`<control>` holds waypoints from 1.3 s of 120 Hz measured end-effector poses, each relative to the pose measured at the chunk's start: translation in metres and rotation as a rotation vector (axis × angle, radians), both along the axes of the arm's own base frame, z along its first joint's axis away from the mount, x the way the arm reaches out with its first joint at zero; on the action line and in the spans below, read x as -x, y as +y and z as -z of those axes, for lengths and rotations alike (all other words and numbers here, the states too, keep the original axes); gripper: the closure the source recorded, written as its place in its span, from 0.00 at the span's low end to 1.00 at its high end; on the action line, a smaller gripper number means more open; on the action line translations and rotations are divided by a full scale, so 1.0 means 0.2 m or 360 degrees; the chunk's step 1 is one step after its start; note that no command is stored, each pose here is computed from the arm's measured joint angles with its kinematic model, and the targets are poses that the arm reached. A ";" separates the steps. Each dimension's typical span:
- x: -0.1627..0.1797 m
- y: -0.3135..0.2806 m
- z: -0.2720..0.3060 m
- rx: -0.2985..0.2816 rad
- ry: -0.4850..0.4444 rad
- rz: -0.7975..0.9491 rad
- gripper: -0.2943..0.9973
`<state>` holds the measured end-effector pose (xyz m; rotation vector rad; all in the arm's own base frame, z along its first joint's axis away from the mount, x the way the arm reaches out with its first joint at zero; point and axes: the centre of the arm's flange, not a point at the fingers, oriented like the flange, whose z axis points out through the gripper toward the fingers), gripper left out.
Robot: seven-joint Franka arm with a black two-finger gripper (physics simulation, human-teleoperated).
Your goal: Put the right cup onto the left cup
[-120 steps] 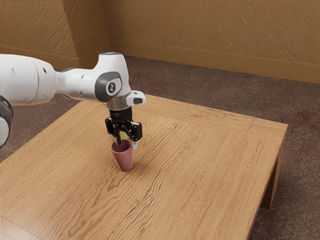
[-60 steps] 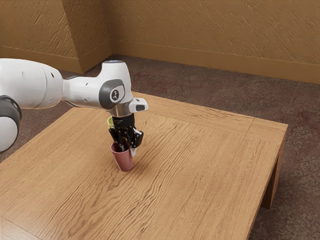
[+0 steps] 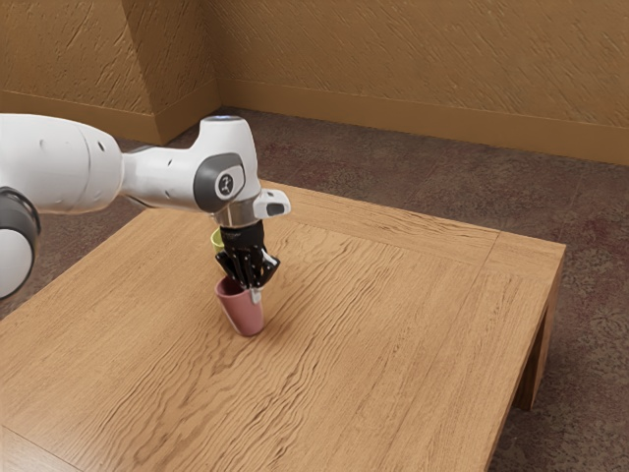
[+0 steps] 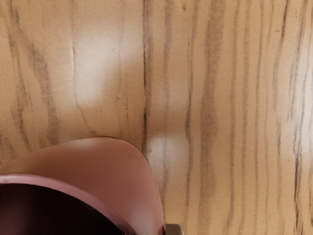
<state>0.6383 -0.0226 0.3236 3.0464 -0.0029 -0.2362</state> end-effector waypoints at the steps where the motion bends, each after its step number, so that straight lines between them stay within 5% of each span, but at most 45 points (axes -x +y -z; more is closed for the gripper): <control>1: 0.00 0.00 -0.01 0.0000 -0.0002 0.0001 0.82; 38: -0.04 -0.01 -0.28 -0.0023 -0.0054 0.0022 0.83; 63: -0.19 0.05 -0.51 -0.0125 -0.0112 0.0052 0.84; 156: -0.52 0.44 -0.64 -0.0268 -0.0154 0.0105 0.84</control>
